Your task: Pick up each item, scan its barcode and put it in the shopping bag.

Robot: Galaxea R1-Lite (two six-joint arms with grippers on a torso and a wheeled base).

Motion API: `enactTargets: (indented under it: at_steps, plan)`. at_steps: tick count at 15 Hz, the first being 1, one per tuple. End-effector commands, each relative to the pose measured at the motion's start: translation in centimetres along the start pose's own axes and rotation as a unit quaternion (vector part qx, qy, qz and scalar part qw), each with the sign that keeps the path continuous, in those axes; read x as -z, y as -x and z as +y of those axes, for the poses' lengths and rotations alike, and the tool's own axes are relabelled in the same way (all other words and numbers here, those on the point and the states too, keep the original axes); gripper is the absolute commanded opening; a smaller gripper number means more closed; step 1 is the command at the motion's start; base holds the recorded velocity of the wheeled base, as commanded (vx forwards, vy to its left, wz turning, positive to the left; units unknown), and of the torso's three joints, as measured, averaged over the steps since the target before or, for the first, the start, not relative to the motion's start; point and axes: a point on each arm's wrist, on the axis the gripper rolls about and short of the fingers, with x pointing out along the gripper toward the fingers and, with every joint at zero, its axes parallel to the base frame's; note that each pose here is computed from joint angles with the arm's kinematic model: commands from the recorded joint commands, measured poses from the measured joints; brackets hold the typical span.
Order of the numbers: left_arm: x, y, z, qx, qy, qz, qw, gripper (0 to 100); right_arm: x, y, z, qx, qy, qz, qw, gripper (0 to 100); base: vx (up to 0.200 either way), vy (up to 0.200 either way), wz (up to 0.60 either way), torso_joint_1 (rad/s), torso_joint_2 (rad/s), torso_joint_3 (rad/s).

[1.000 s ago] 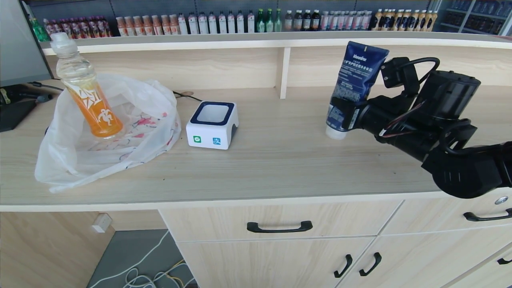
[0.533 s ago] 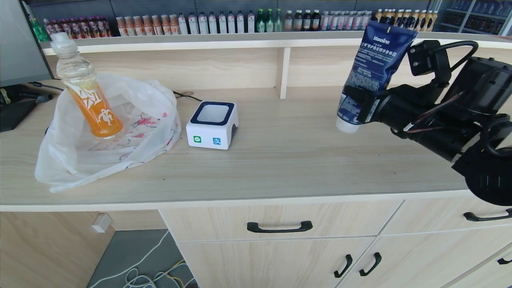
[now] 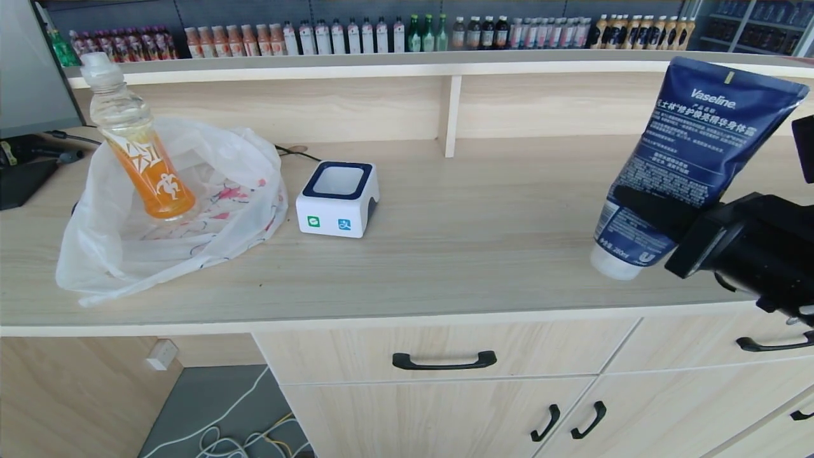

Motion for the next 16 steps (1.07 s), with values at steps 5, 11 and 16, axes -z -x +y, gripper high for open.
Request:
enactTargets:
  at_steps: [5,11,16]
  plan:
    - [0.0,0.0,0.0,0.0,0.0,0.0,1.0,0,-0.3,3.4,3.5,-0.092,-0.026,-0.016,0.995,0,0.0,0.0,0.0,0.0,0.0,0.0]
    - [0.0,0.0,0.0,0.0,0.0,0.0,1.0,0,-0.2,0.2,5.0,-0.257,-0.05,0.003,0.965,0,0.0,0.0,0.0,0.0,0.0,0.0]
    - [0.0,0.0,0.0,0.0,0.0,0.0,1.0,0,-1.0,-1.9,5.9,-0.416,-0.044,-0.001,0.908,0,0.0,0.0,0.0,0.0,0.0,0.0]
